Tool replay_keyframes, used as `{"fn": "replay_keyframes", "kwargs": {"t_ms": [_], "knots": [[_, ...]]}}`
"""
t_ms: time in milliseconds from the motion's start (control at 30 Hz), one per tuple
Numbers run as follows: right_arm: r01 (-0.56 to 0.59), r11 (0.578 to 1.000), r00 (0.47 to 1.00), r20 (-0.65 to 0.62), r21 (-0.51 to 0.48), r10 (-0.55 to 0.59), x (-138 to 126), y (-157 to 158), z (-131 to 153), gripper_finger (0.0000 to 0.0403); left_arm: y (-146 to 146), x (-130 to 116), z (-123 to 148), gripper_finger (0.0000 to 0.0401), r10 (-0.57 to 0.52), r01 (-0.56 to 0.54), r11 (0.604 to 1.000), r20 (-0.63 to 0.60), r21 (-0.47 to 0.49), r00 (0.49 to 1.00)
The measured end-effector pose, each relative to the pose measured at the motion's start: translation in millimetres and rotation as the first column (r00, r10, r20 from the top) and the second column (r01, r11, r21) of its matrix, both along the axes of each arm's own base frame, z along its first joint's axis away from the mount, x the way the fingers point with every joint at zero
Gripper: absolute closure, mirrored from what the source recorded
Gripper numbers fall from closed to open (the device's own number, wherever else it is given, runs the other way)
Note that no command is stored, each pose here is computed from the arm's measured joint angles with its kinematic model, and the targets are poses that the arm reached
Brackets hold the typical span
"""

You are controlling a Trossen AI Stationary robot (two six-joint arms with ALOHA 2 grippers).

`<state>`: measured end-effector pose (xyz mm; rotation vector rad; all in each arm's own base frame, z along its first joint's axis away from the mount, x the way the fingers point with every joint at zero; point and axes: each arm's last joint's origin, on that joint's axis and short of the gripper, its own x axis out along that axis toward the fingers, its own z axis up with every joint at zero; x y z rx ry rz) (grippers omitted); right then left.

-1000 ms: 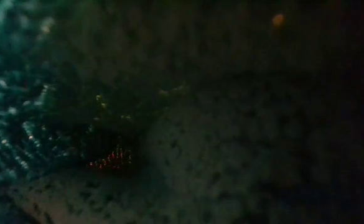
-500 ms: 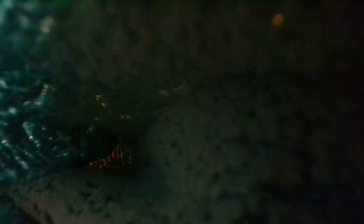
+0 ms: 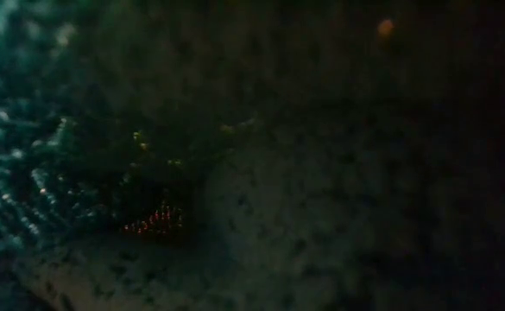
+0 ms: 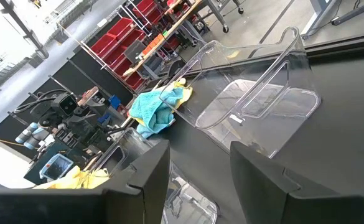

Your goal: Sort microfiber towel by color & place in baskets

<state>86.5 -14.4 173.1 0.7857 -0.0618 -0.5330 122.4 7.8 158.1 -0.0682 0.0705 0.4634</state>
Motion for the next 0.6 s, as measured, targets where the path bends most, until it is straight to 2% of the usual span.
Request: {"fn": "replay_keyframes", "kwargs": {"t_ms": [600], "knots": [[0.01,1.0,1.0,0.019,-0.008,-0.01,0.1,-0.3,2.1,0.0243,0.0,0.0,-0.1,0.0228,0.0,0.0,1.0,0.0,0.0,1.0]]}}
